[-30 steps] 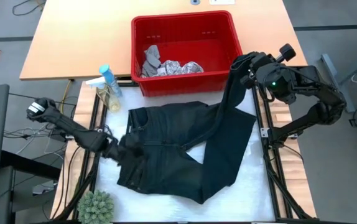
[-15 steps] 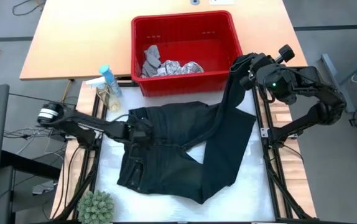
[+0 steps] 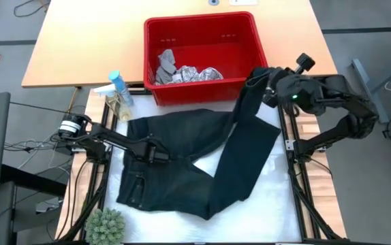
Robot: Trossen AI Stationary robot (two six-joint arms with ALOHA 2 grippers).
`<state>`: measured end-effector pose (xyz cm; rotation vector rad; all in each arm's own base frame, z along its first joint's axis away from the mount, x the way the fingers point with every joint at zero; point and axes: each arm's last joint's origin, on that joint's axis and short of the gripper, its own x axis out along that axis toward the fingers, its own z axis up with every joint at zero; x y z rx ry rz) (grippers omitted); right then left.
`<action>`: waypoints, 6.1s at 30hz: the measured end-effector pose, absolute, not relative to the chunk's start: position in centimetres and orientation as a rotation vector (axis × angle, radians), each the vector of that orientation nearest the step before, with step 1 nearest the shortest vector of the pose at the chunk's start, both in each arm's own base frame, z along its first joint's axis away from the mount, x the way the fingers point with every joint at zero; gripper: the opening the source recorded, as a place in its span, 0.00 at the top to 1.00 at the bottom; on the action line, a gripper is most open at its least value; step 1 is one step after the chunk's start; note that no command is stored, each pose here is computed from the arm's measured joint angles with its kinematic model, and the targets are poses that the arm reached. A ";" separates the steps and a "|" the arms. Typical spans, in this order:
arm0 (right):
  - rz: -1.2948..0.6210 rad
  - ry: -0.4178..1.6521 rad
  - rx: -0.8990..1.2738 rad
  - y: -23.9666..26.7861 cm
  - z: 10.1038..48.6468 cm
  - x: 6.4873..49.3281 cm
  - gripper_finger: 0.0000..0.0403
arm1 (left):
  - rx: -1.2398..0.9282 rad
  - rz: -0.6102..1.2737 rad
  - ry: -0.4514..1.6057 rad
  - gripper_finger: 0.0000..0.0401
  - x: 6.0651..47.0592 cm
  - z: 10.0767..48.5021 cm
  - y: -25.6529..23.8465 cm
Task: Fold Laundry from Bin
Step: Fold the blue jeans
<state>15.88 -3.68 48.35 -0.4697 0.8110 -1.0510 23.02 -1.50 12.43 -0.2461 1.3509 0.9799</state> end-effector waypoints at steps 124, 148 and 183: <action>-0.543 1.865 -0.178 -20.1 25.5 17.9 0.96 | -0.283 0.890 1.312 1.00 22.8 13.2 -3.8; -1.179 1.583 0.472 -8.0 26.0 19.3 0.96 | -0.215 0.787 1.377 1.00 22.8 13.2 -4.1; -1.029 0.959 1.066 4.9 23.6 27.3 0.37 | -0.018 0.498 1.572 1.00 20.8 13.2 -7.9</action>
